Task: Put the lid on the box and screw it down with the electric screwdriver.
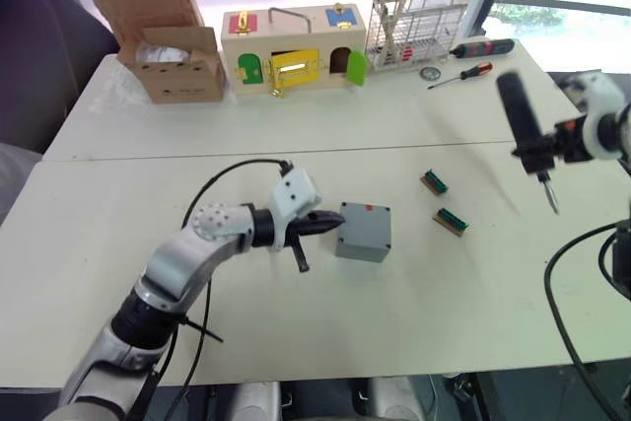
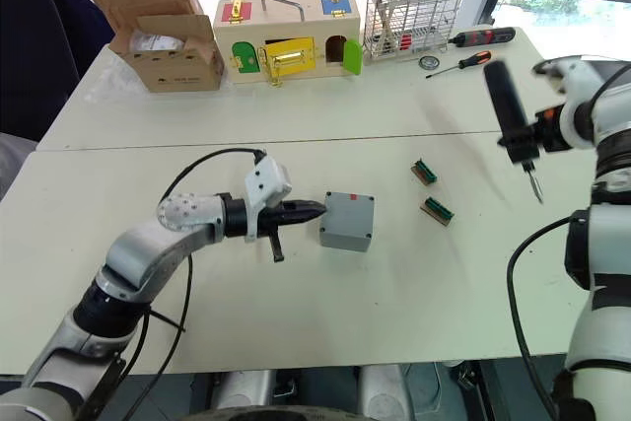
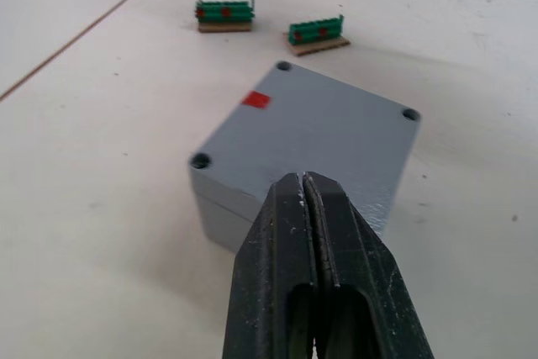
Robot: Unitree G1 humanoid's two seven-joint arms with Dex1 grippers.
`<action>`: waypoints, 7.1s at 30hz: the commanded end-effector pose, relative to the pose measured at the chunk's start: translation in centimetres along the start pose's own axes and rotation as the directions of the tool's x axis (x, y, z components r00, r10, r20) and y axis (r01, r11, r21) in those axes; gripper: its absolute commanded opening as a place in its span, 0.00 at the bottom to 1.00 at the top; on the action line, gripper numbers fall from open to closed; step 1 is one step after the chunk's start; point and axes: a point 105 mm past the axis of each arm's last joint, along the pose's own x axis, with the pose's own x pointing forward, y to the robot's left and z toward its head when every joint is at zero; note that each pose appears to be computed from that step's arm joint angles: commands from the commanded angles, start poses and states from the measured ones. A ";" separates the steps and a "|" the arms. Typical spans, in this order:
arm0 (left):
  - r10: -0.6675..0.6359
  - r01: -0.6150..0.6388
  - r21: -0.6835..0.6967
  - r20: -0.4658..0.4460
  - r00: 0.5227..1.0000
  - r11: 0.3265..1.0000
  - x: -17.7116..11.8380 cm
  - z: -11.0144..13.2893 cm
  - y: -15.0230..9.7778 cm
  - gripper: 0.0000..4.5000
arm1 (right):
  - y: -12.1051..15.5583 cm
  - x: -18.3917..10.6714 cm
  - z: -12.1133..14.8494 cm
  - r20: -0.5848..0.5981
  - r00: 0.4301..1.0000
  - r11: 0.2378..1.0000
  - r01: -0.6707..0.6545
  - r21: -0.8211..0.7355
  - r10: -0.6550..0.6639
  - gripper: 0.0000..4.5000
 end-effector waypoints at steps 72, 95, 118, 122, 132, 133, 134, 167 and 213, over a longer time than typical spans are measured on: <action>-0.180 0.189 0.038 -0.169 0.969 0.981 3.3 -3.5 -1.4 0.00 | 18.8 5.1 -11.9 0.443 0.860 0.966 -0.247 -0.076 0.254 0.42; -0.197 0.205 0.018 -0.191 0.962 0.979 3.6 -4.6 -2.0 0.00 | 18.5 5.4 -14.0 0.428 0.876 0.974 -0.223 -0.049 0.222 0.42; -0.213 0.215 -0.003 -0.159 0.964 0.977 4.2 -4.5 -2.5 0.00 | 14.8 1.6 -6.4 0.658 0.744 0.993 -0.096 -0.065 0.115 0.42; -0.215 0.217 -0.001 -0.161 0.963 0.976 4.4 -4.6 -2.4 0.00 | 14.8 -1.5 -2.8 0.718 0.680 0.989 -0.095 -0.110 0.145 0.42; -0.168 0.168 0.006 -0.052 0.984 0.986 4.0 -2.3 -1.5 0.00 | 12.9 -4.9 2.3 0.760 0.641 0.992 -0.123 -0.035 0.107 0.42; -0.156 0.156 0.007 -0.028 0.987 0.988 3.9 -1.7 -1.3 0.00 | 12.2 -4.8 2.4 0.749 0.659 0.993 -0.120 0.009 0.073 0.42; -0.129 0.129 0.001 0.012 0.992 0.992 3.7 -0.7 -0.9 0.00 | 11.1 -4.8 2.6 0.722 0.691 0.991 -0.120 0.051 0.046 0.42; -0.067 0.069 0.011 -0.106 0.992 0.998 -2.8 -1.0 -6.5 0.00 | -2.9 0.6 -11.7 -0.404 0.915 0.962 0.098 0.254 0.014 0.78; 0.098 -0.077 0.120 -0.181 0.979 0.990 4.0 -4.5 3.9 0.00 | 22.4 0.7 -14.6 -0.123 0.808 0.784 -0.590 -0.193 0.577 0.99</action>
